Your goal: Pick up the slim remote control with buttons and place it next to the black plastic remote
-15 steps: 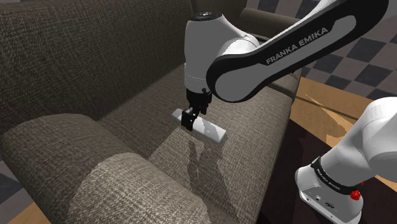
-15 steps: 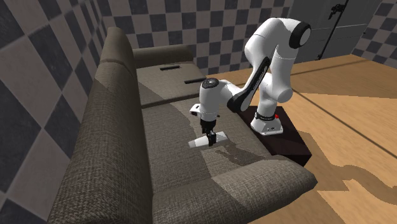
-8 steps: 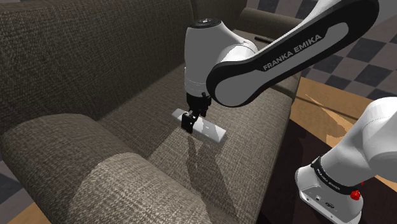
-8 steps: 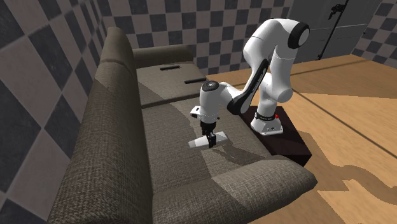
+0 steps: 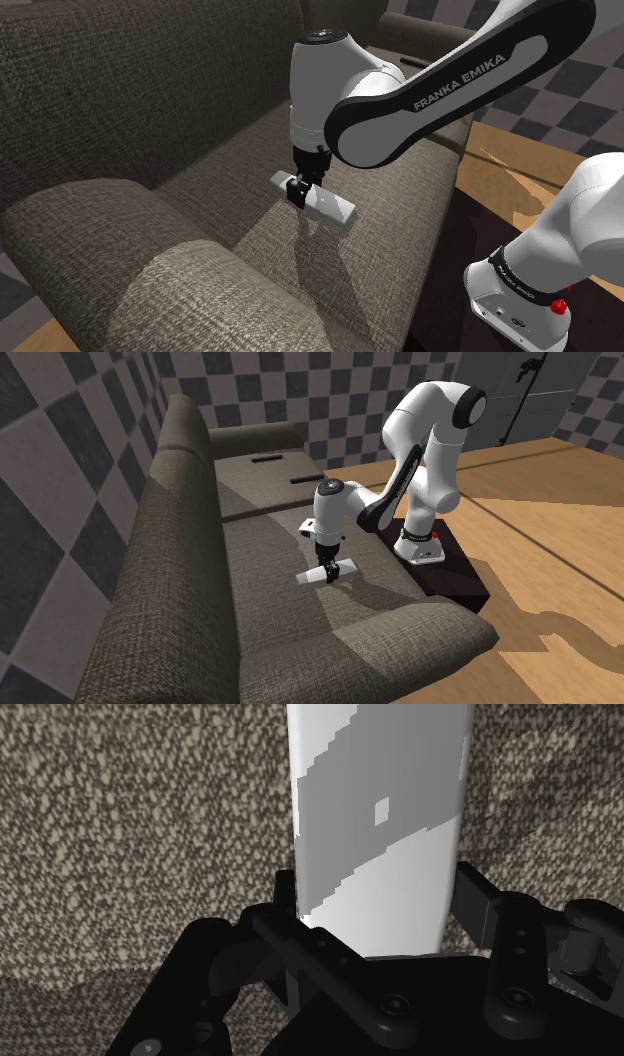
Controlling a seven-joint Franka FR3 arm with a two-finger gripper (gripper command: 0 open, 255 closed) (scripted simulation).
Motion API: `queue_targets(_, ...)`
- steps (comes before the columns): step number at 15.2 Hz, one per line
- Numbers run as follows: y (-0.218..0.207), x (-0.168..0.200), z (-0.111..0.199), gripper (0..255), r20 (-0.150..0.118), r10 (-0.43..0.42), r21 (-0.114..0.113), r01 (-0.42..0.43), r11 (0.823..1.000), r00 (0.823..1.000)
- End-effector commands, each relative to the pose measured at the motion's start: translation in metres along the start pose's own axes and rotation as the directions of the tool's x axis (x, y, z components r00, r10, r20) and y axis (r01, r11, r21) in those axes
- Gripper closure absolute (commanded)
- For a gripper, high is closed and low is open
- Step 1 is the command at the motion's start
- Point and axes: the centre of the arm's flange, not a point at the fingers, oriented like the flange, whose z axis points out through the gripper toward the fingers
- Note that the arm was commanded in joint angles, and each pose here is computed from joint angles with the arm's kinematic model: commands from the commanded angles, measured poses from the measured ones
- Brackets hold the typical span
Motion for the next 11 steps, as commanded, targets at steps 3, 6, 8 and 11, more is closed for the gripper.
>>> queue_targets(3, 0.0, 0.0, 0.0, 255, 0.0, 0.0, 0.0, 0.0, 1.0, 1.0)
queue_targets(6, 0.0, 0.0, -0.005, 255, 0.0, 0.0, 0.0, 0.0, 1.0, 1.0)
queue_targets(8, 0.0, 0.0, -0.016, 255, 0.0, 0.0, 0.0, 0.0, 1.0, 1.0)
queue_targets(11, 0.0, 0.0, -0.032, 255, 0.0, 0.0, 0.0, 0.0, 1.0, 1.0)
